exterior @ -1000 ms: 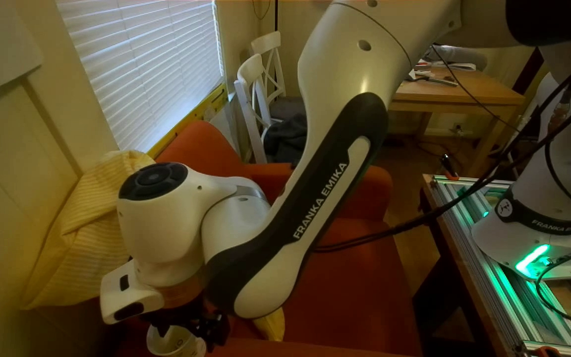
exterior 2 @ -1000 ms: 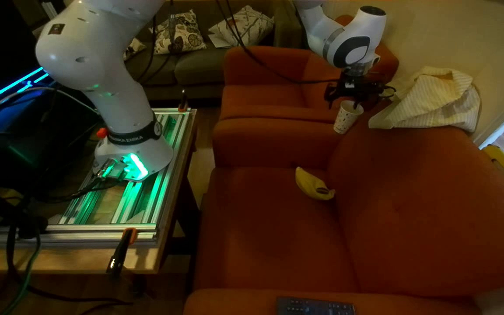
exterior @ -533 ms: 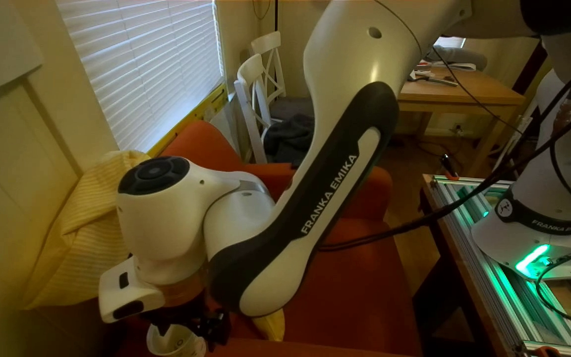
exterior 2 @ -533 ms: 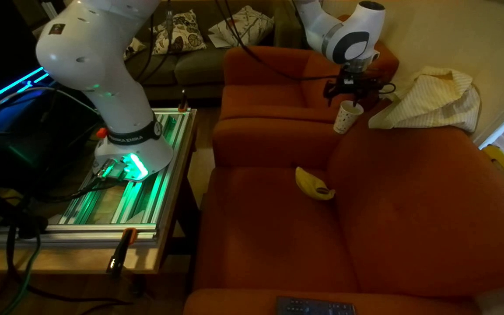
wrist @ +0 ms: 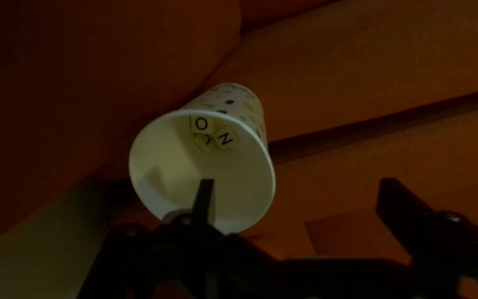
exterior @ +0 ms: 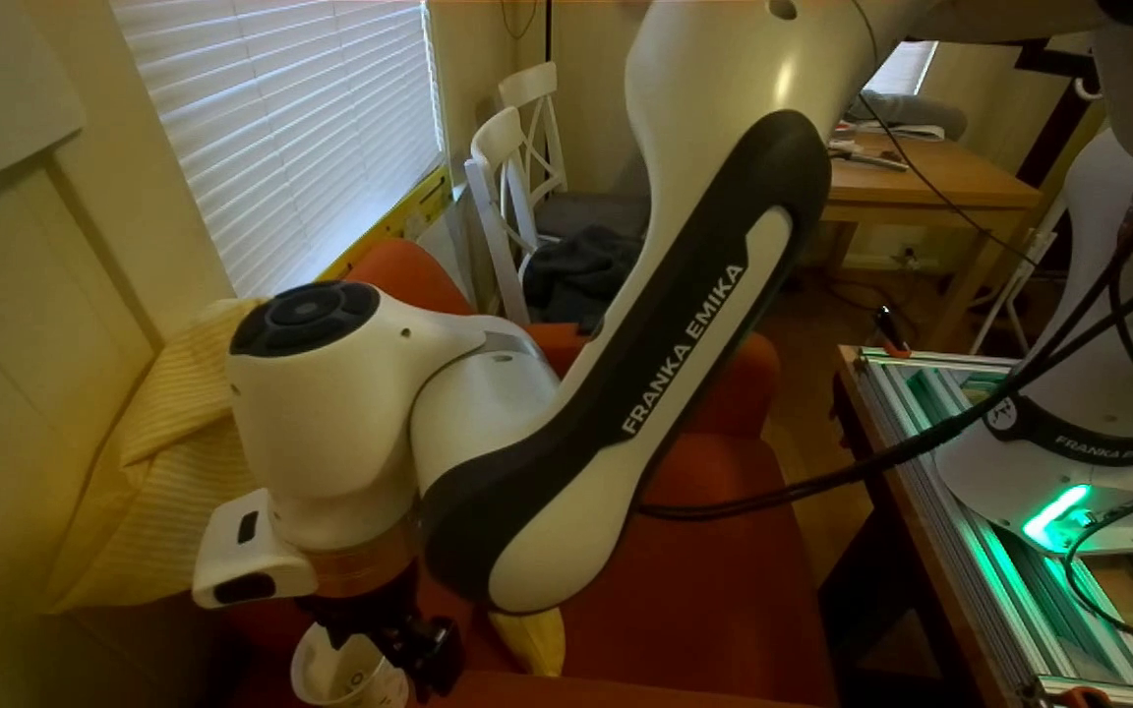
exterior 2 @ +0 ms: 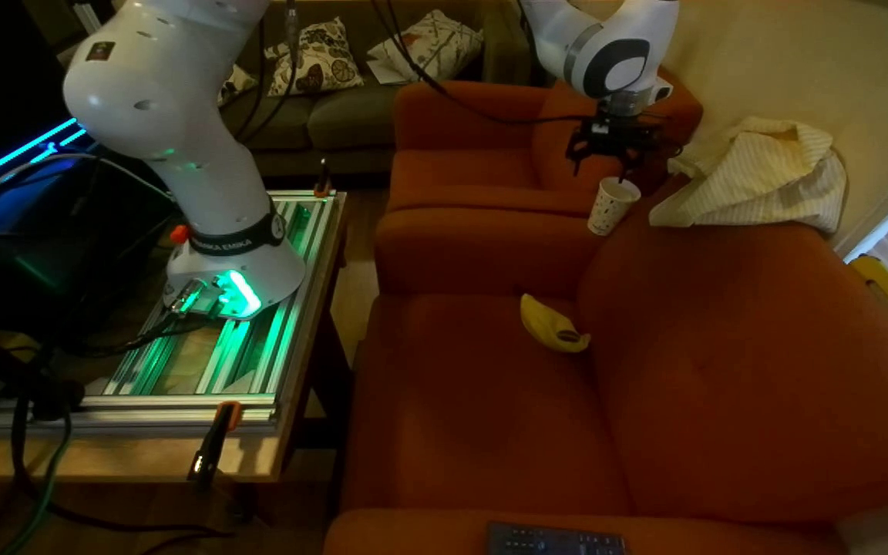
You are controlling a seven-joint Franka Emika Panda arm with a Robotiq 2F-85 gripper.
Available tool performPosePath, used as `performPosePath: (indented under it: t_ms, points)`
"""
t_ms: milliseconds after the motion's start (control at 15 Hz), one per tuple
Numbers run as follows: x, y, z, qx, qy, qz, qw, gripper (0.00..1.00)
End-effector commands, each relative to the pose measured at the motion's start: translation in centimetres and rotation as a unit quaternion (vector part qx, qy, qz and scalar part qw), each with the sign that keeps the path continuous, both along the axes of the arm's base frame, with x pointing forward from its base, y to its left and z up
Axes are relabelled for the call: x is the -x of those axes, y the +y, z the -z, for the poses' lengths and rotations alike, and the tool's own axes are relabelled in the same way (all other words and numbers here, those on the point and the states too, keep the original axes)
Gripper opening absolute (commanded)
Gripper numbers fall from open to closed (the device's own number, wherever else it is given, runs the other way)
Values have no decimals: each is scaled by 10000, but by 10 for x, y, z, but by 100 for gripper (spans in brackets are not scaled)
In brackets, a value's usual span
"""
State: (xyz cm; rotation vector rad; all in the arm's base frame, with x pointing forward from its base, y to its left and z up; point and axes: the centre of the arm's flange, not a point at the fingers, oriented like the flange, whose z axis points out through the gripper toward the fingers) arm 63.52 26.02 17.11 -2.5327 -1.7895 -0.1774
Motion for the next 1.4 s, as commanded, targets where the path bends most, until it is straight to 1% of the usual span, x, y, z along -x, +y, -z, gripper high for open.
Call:
performPosePath:
  t_ms: [0, 267, 467, 600, 733, 1000, 1200, 1333]
  points:
    - [17, 0, -17, -93, 288, 656, 9974, 100]
    - [23, -4, -27, -127, 568, 1309, 9897, 100]
    - [25, -10, -35, -180, 691, 1800, 9811, 100]
    - [24, -19, -39, -227, 700, 2264, 9712, 100]
    - [20, -32, -42, -296, 780, 2765, 9574, 100]
    - [19, -51, -42, -371, 956, 3439, 9334, 100]
    - [26, -60, -42, -345, 1000, 3637, 9255, 100]
    - [33, -64, -41, -323, 1006, 3695, 9232, 100]
